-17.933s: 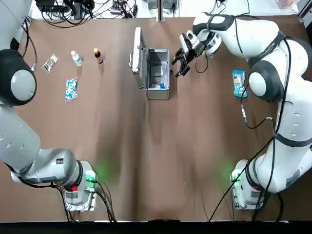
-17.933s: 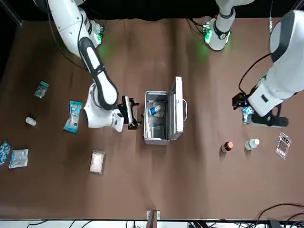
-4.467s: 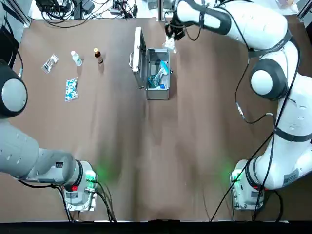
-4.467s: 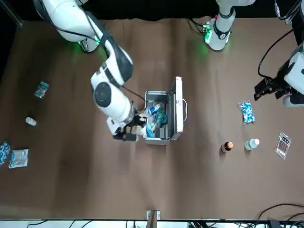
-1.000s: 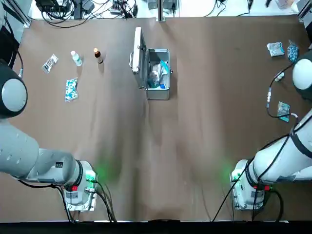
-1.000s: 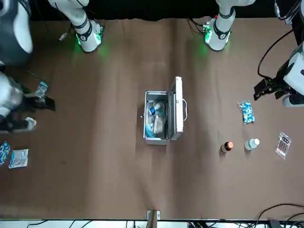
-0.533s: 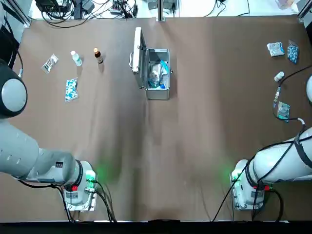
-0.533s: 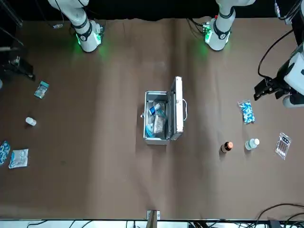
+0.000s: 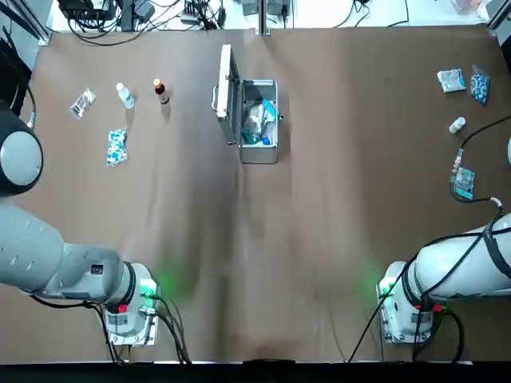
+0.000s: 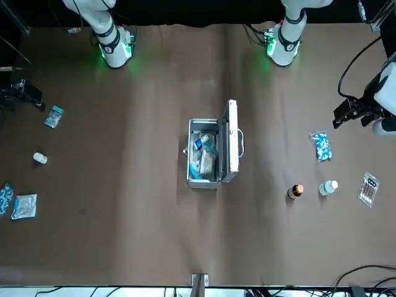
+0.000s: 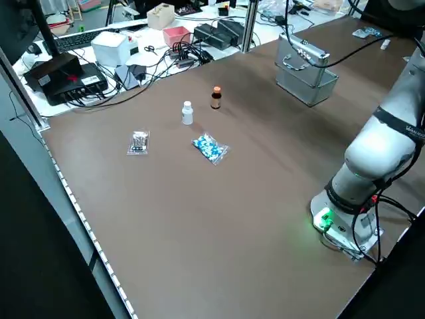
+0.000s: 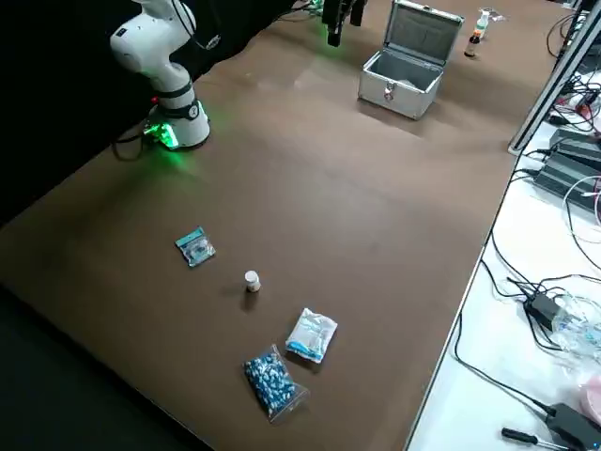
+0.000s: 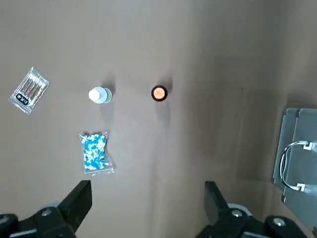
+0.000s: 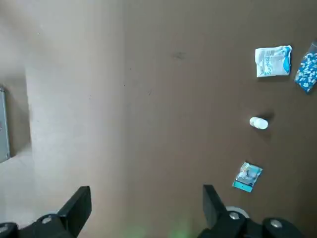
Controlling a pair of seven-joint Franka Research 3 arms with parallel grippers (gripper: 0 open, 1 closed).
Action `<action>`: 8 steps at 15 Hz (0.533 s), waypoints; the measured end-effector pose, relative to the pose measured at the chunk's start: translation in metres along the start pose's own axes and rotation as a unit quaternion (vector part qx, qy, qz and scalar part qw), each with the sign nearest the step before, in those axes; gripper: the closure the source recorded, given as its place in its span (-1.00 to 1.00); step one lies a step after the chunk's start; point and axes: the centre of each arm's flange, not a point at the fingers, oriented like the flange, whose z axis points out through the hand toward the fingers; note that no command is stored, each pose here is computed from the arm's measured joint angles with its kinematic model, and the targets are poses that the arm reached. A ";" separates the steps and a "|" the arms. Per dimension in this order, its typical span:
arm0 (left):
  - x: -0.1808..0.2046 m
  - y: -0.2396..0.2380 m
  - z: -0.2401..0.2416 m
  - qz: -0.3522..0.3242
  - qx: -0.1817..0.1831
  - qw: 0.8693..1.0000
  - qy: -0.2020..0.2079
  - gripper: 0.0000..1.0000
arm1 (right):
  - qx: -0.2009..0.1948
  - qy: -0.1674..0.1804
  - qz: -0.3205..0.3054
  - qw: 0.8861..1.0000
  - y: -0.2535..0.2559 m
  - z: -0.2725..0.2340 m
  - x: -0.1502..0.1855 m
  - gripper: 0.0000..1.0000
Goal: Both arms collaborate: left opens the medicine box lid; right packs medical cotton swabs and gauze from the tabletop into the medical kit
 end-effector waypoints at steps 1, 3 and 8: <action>0.000 0.000 0.000 0.000 0.000 1.000 0.000 -1.00 | 0.000 0.001 0.000 1.000 0.000 -0.002 -0.001 -0.98; 0.000 0.000 0.000 0.001 0.000 1.000 0.000 -1.00 | 0.001 0.004 0.002 1.000 0.002 -0.004 -0.002 -0.98; 0.001 -0.002 -0.002 -0.001 0.000 1.000 0.003 -1.00 | 0.007 0.017 0.020 1.000 0.022 -0.010 -0.005 -0.98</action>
